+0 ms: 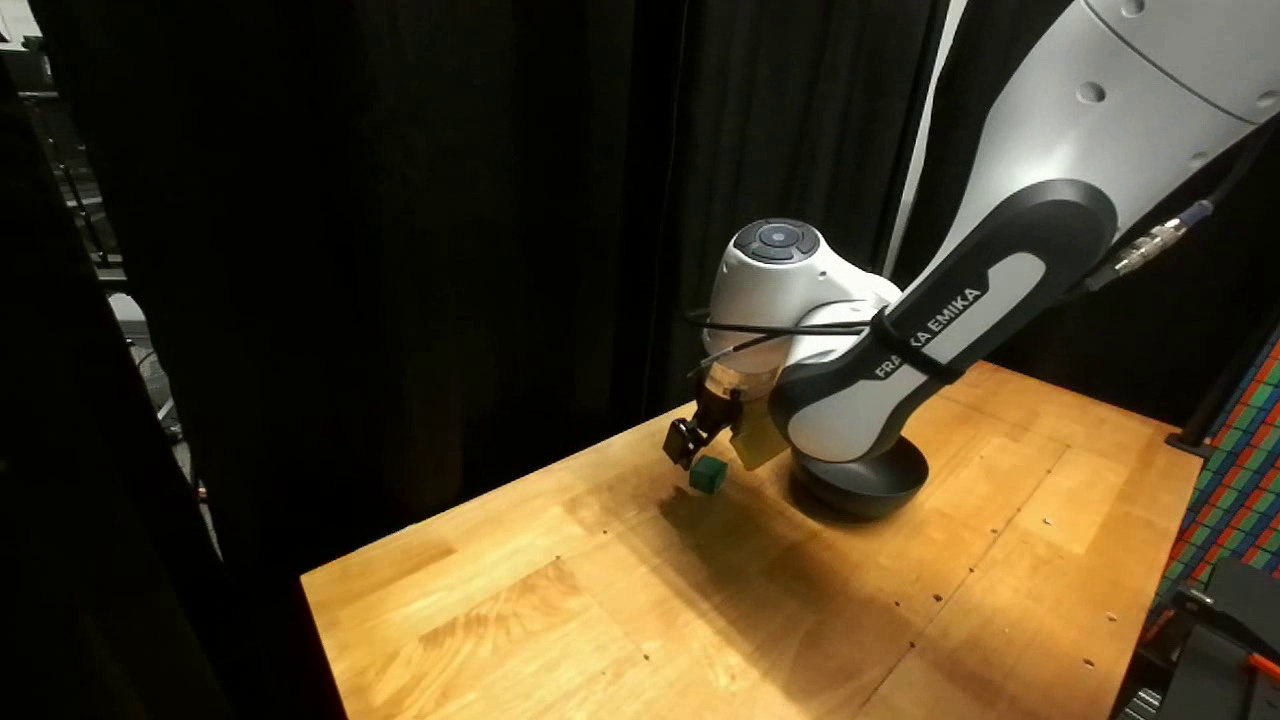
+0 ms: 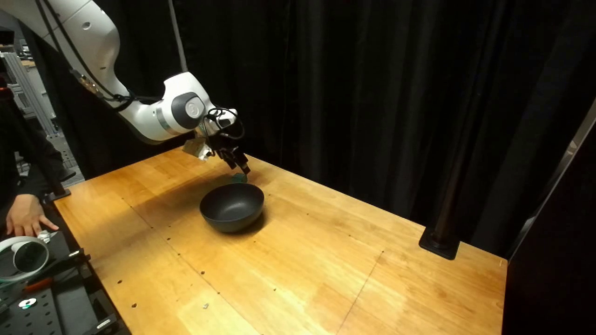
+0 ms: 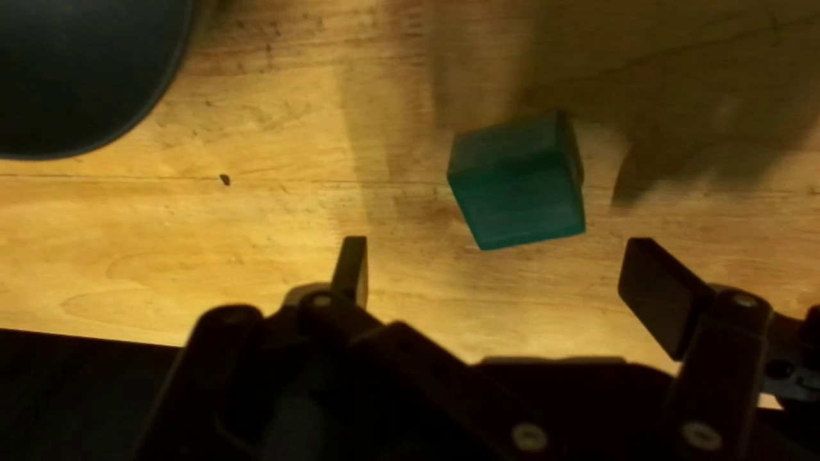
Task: Put the green block in the black bowl
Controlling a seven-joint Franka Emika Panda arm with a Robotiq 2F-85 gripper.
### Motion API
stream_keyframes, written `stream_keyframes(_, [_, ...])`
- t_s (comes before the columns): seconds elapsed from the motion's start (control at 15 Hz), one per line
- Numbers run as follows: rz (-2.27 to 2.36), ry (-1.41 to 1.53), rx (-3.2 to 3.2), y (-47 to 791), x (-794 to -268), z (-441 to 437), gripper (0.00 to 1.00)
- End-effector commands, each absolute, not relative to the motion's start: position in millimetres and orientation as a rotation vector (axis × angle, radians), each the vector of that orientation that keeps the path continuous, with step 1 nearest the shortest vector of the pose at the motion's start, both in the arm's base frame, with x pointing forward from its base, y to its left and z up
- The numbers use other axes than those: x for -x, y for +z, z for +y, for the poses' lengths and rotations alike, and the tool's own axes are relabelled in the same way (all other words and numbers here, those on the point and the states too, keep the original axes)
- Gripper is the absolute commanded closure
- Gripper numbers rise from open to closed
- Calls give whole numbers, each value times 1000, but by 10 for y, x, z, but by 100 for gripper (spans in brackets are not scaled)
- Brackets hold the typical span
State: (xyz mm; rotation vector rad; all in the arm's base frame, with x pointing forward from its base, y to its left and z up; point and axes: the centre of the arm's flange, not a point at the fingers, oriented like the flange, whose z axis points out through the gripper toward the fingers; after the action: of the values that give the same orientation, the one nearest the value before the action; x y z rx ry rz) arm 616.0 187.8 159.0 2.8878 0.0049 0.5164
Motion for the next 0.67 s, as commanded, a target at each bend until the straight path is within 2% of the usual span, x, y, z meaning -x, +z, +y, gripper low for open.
stream_keyframes(0.0, [-36,503,-2869,1498,-6273,1845,0])
stream_keyframes(0.07, [-35,489,-2880,1488,-6263,1838,25])
stream_keyframes(0.13, [-35,480,-2885,1478,-6257,1835,27])
stream_keyframes(0.6, [-78,446,-2954,1516,-6198,1790,80])
